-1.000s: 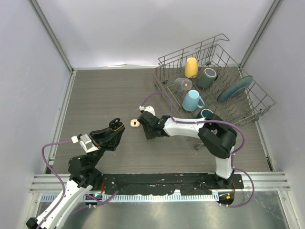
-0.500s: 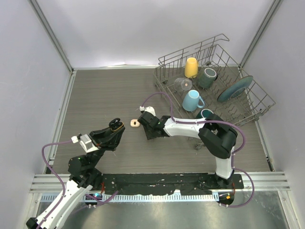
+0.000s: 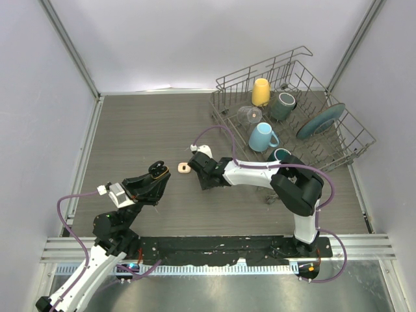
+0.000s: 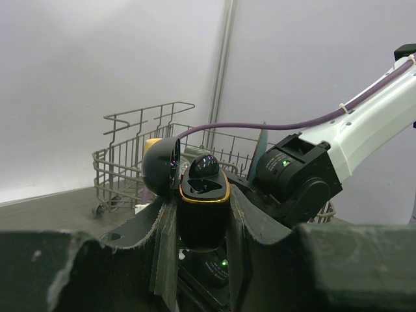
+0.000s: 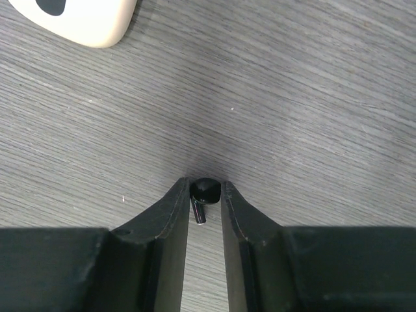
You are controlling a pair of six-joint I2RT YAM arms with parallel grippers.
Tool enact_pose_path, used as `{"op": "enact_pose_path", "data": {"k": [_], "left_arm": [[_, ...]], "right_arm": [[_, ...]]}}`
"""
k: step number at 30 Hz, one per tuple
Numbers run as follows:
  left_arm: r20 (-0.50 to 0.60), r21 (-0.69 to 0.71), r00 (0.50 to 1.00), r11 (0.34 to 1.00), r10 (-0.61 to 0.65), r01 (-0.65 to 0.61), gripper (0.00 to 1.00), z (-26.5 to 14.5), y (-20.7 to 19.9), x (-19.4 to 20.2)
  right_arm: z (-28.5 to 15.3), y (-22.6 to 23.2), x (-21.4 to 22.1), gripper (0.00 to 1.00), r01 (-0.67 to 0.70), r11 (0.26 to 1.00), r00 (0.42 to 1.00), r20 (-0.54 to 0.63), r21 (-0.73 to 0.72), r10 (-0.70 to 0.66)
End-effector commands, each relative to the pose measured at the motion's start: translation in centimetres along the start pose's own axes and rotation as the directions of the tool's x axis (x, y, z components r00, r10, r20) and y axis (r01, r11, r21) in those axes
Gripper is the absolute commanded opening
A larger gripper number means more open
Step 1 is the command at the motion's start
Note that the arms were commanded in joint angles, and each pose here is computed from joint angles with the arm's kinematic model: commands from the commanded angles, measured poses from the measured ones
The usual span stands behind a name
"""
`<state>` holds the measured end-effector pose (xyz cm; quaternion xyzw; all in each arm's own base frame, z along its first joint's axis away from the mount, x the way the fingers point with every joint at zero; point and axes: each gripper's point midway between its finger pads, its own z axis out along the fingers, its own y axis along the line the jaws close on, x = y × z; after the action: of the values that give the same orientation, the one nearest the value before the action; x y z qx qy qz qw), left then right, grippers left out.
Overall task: Insert the wireless bluetooth earbuds into the charging case
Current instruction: Pick up the earbud from the center of the board, then place the earbud in the charging case.
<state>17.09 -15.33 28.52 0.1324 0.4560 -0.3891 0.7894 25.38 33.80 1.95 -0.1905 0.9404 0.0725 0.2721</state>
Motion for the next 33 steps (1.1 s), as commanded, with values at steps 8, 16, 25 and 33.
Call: {"op": "enact_pose_path", "data": {"k": [8, 16, 25, 33], "left_arm": [[0.052, -0.007, 0.998, 1.0, 0.02, -0.02, 0.0, -0.3, 0.1, -1.1], [0.053, -0.026, 0.998, 1.0, 0.019, -0.017, 0.0, -0.3, 0.4, -1.0], [0.054, -0.043, 0.998, 0.999, 0.018, -0.016, 0.0, -0.3, 0.8, -0.9], [0.059, -0.05, 0.998, 0.999, 0.017, -0.014, 0.0, -0.6, 1.1, -0.1]], "right_arm": [[-1.3, -0.6, 0.6, 0.19, 0.028, 1.0, 1.0, -0.001, -0.001, -0.028], [-8.9, 0.4, -6.5, 0.09, -0.069, 0.99, 0.938, 0.329, -0.126, 0.108], [-20.7, -0.2, -12.9, 0.01, -0.156, 0.952, 0.665, 0.685, -0.263, 0.298], [-29.1, 3.2, -13.9, 0.01, -0.028, 0.884, 0.427, 0.794, -0.466, 0.432]]}}
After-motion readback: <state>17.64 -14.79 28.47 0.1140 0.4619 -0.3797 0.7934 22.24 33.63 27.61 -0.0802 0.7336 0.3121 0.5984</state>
